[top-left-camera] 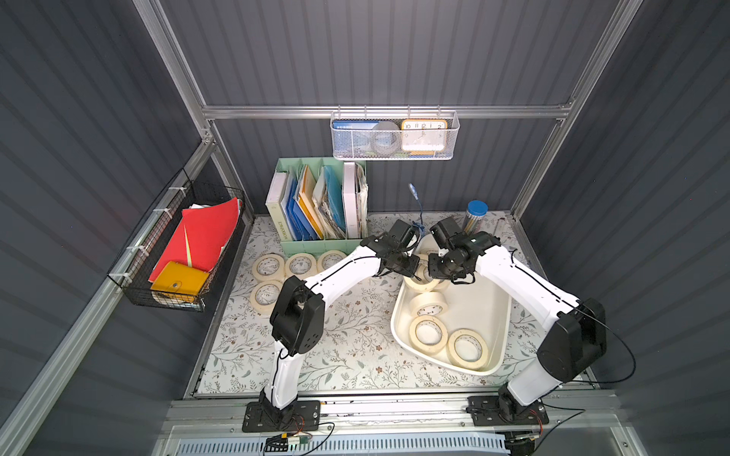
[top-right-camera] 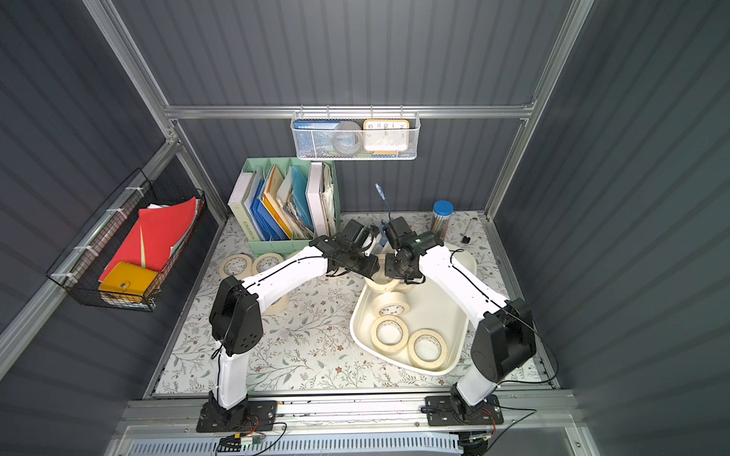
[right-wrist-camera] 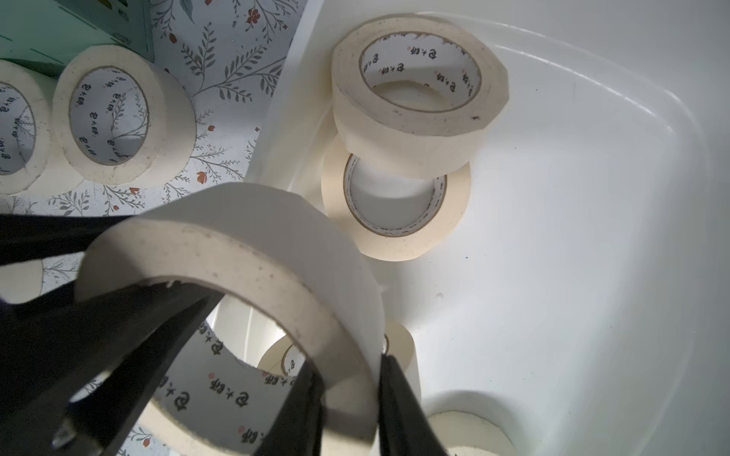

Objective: Take out the art tape in the storage box
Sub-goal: Adjust the art tape at the center of the board, then place the art tape at the center of the board.

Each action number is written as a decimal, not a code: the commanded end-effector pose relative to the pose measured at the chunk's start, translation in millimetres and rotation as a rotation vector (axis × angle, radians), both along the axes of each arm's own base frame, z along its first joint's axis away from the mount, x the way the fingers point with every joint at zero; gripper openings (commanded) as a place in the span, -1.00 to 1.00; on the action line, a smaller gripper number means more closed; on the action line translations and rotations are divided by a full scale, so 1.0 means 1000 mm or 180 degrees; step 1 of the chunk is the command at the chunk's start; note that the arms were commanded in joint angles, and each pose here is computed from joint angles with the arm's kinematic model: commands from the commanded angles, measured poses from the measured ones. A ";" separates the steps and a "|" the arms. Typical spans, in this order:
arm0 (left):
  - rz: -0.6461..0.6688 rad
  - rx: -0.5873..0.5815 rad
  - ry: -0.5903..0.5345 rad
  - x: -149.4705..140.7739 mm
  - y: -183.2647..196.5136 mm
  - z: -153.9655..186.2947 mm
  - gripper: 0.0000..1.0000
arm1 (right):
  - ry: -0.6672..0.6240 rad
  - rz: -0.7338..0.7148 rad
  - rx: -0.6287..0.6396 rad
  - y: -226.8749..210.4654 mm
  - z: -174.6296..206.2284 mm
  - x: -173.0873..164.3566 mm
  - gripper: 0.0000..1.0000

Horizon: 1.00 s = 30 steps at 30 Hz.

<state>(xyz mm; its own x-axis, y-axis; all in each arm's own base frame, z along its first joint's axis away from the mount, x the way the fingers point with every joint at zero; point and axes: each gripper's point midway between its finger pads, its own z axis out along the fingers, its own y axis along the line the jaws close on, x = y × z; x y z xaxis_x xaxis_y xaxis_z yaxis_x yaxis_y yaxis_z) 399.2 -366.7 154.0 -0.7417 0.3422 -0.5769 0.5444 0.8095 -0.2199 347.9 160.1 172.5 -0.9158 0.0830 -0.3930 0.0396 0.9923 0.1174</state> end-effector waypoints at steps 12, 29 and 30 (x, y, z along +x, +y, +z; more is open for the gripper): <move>0.0483 0.0154 -0.0242 -0.015 0.076 0.055 -1.00 | -0.0496 -0.0370 -0.0026 -0.051 0.053 0.003 0.21; 0.1656 0.0047 0.0640 -0.045 0.245 -0.040 -1.00 | -0.0163 -0.0530 -0.0160 -0.087 0.018 -0.019 0.21; 0.1605 0.0064 0.0648 -0.042 0.244 -0.045 -1.00 | -0.0151 -0.0529 -0.0162 -0.088 0.017 -0.020 0.21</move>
